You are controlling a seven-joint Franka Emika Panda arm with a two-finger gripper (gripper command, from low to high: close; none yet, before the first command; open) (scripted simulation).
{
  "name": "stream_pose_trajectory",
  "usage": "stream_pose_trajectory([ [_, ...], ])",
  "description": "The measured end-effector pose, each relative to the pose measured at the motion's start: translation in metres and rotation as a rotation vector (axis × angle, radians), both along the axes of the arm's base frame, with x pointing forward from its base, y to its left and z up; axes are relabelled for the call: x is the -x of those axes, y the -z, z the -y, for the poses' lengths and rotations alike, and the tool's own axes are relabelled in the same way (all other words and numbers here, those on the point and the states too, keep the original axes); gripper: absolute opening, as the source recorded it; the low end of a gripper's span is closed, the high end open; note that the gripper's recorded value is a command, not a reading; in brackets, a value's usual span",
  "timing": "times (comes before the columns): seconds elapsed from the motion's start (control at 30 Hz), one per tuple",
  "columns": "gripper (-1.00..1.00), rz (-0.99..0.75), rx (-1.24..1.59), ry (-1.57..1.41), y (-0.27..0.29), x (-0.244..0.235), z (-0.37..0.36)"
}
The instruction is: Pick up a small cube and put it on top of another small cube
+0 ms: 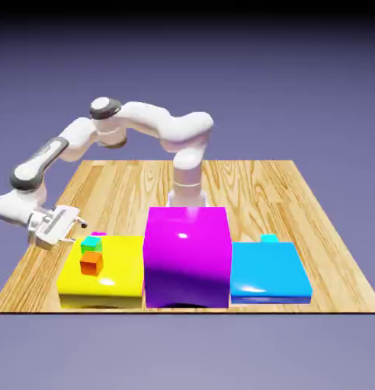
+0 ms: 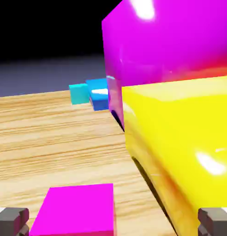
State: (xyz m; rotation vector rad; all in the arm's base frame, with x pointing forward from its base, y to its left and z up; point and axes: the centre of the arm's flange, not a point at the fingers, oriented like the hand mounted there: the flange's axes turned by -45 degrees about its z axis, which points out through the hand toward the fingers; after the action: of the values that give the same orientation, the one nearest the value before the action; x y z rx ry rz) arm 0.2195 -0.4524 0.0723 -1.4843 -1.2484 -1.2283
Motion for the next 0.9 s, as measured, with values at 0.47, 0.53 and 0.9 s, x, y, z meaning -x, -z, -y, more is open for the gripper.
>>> stream_pose_trajectory([
  [0.47,-1.00,-0.080,-0.018,-0.053,0.010,-0.020,-0.019],
  [0.53,-1.00,-0.133,-0.060,-0.047,-0.008,-0.017,-0.017],
  [0.9,-1.00,-0.391,-0.220,-0.190,-0.110,-0.091,-0.062],
])
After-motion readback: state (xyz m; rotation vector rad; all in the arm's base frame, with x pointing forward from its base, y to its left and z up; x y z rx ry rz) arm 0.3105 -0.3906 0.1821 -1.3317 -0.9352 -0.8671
